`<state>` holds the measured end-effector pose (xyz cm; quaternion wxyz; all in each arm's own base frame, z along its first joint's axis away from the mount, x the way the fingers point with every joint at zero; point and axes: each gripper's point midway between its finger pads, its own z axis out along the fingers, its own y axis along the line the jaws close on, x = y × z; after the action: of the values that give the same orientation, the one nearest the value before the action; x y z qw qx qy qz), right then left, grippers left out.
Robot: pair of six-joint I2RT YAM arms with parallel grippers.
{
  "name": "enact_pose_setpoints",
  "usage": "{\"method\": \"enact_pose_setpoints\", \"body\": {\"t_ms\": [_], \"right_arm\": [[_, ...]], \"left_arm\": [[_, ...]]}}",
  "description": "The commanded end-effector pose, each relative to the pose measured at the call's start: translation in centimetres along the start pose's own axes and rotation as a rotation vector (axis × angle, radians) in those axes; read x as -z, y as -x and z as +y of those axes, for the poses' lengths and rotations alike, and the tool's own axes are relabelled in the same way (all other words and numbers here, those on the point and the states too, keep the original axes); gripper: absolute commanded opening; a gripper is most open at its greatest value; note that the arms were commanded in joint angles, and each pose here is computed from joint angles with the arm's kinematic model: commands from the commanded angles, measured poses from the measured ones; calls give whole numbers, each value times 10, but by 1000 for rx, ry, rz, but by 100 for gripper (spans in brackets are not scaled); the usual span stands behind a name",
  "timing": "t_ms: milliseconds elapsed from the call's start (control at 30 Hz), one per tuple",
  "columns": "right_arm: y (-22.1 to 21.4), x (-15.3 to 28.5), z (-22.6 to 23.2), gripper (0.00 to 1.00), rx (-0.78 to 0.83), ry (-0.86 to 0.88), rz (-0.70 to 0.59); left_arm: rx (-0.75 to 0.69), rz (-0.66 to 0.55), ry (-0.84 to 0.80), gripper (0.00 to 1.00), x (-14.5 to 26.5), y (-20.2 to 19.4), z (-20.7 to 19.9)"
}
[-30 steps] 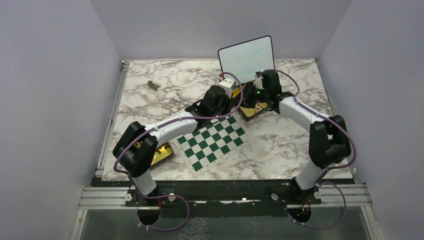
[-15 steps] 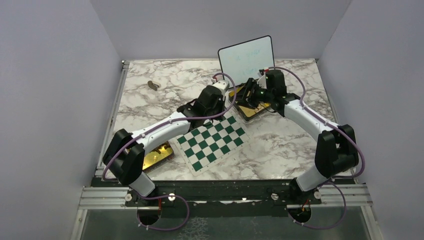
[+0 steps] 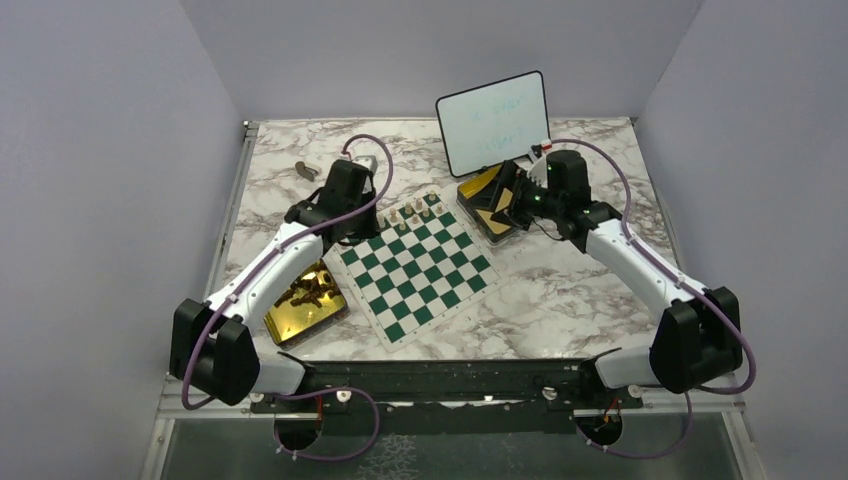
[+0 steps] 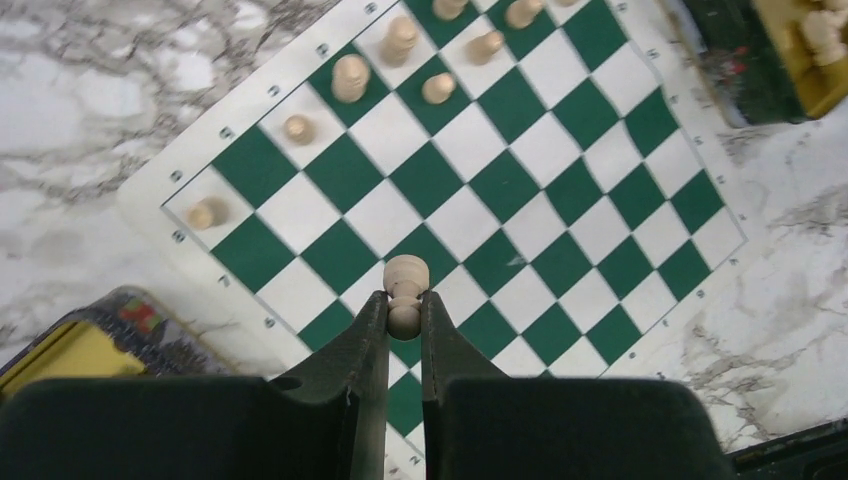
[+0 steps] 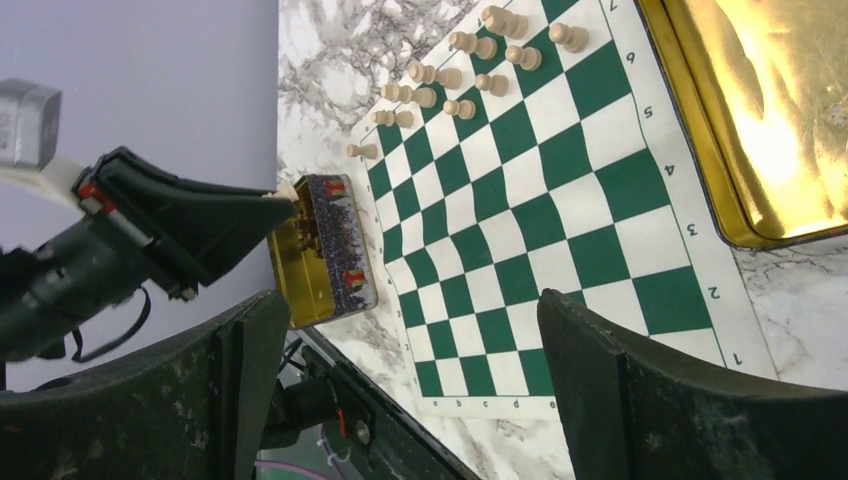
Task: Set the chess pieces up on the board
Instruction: Place the chess piece on the chessboard.
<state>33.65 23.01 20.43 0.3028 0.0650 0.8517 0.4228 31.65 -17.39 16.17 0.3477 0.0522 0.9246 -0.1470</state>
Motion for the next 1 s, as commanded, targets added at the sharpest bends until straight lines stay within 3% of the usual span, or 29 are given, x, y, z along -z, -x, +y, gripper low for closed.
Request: {"method": "enact_pose_setpoints", "body": {"t_ms": [0,300,567,967], "right_arm": [[-9,13,5,100,30,28,6],[-14,23,2,100,71,21,-4],[-10,26,4,100,93,11,-18],[-2,31,6,100,115,-10,-55]], "left_arm": [[37,144,65,0,4,-36,37],[118,277,117,0,-19,-64,81],[136,364,114,0,-40,-77,93],[136,379,151,4,-56,-75,106]]}}
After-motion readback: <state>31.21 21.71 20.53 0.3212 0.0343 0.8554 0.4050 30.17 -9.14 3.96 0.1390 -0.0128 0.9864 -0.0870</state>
